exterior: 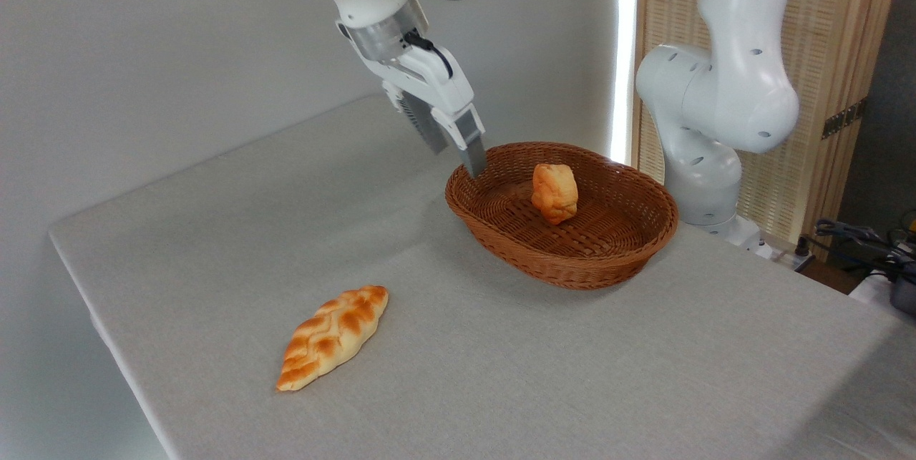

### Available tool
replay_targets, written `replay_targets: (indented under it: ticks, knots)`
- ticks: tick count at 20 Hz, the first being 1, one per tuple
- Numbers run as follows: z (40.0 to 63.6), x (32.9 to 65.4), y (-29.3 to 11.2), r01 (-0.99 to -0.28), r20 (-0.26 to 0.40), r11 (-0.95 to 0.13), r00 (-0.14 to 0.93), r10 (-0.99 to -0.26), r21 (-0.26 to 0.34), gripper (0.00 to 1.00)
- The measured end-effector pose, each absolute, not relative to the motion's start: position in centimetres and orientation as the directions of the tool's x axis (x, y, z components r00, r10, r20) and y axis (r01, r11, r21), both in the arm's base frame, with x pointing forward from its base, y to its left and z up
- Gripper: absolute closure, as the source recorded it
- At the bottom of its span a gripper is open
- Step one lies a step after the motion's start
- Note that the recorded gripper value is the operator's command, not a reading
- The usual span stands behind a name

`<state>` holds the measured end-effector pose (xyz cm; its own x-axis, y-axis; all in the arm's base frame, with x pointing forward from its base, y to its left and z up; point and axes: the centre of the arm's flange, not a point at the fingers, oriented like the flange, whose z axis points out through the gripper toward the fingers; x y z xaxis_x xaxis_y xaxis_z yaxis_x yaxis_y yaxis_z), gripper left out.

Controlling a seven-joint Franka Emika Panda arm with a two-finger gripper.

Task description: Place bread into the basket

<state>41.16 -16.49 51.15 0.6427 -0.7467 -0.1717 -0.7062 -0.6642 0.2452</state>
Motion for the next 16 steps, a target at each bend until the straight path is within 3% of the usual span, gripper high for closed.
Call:
replay_targets:
  ticks: [4, 8, 12, 16]
  knots:
    - [54.3, 44.5, -13.5, -0.729, -0.002, -0.662, 0.672, -0.74, 0.175, 0.0]
    - [55.8, 47.7, -11.4, -0.713, 0.101, -0.692, 0.701, -0.706, 0.113, 0.0]
    - [56.7, 51.4, -10.6, -0.712, 0.114, -0.701, 0.7, -0.705, 0.034, 0.0]
    - [56.2, 55.0, -11.2, -0.716, 0.119, -0.698, 0.694, -0.71, 0.008, 0.0]
